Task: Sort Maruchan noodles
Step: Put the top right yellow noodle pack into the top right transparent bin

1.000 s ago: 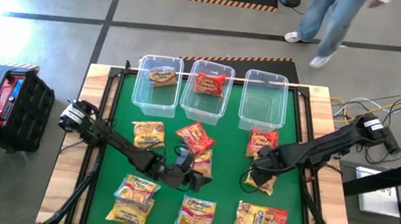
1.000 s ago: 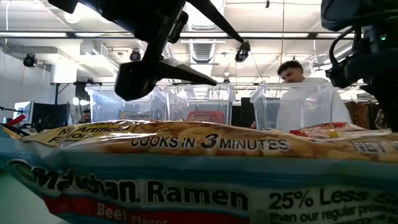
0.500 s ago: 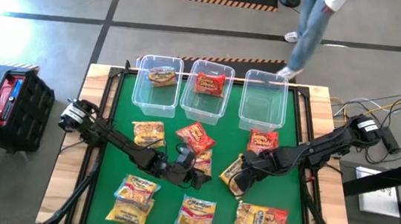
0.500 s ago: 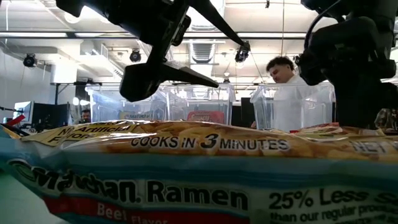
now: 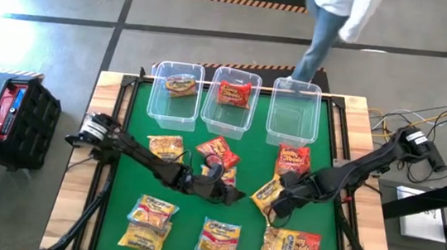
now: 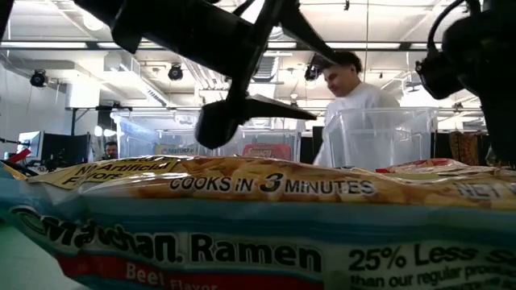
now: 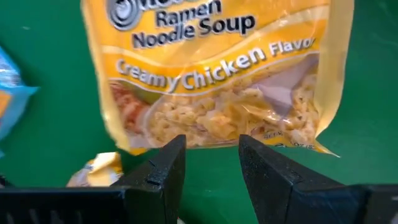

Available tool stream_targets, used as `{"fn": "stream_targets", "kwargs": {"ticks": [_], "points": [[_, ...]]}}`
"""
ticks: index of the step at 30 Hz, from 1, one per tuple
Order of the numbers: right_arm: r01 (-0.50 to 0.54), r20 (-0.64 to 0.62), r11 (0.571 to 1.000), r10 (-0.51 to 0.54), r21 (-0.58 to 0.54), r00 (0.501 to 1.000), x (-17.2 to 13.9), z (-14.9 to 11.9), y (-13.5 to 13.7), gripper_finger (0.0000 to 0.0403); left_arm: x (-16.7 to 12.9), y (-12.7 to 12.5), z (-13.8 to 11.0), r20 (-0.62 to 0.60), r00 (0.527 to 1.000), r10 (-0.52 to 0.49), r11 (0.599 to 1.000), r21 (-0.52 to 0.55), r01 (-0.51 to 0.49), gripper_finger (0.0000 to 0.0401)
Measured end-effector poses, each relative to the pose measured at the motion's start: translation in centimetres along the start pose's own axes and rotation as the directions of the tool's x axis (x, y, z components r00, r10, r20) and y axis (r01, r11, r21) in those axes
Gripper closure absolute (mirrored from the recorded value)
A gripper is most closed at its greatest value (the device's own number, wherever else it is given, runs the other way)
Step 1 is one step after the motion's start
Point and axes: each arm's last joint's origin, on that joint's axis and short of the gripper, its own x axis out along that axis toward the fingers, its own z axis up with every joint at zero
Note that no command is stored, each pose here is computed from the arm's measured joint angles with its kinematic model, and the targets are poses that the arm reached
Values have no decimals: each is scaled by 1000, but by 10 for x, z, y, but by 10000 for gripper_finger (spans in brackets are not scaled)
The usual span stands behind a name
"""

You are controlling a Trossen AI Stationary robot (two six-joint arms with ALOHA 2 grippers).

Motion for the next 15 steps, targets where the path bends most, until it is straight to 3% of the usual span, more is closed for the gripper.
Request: {"fn": "stream_targets", "kwargs": {"ticks": [9,15], "points": [[88,33,996,-88,-26,996,25,2,1,264,26,-9,-4,-58,998,-39,999,-3,39,145],[22,91,999,-18,-44,996,33,6,11,264,39,-15,-8,-109,989,97,995,48,-92,145]]}}
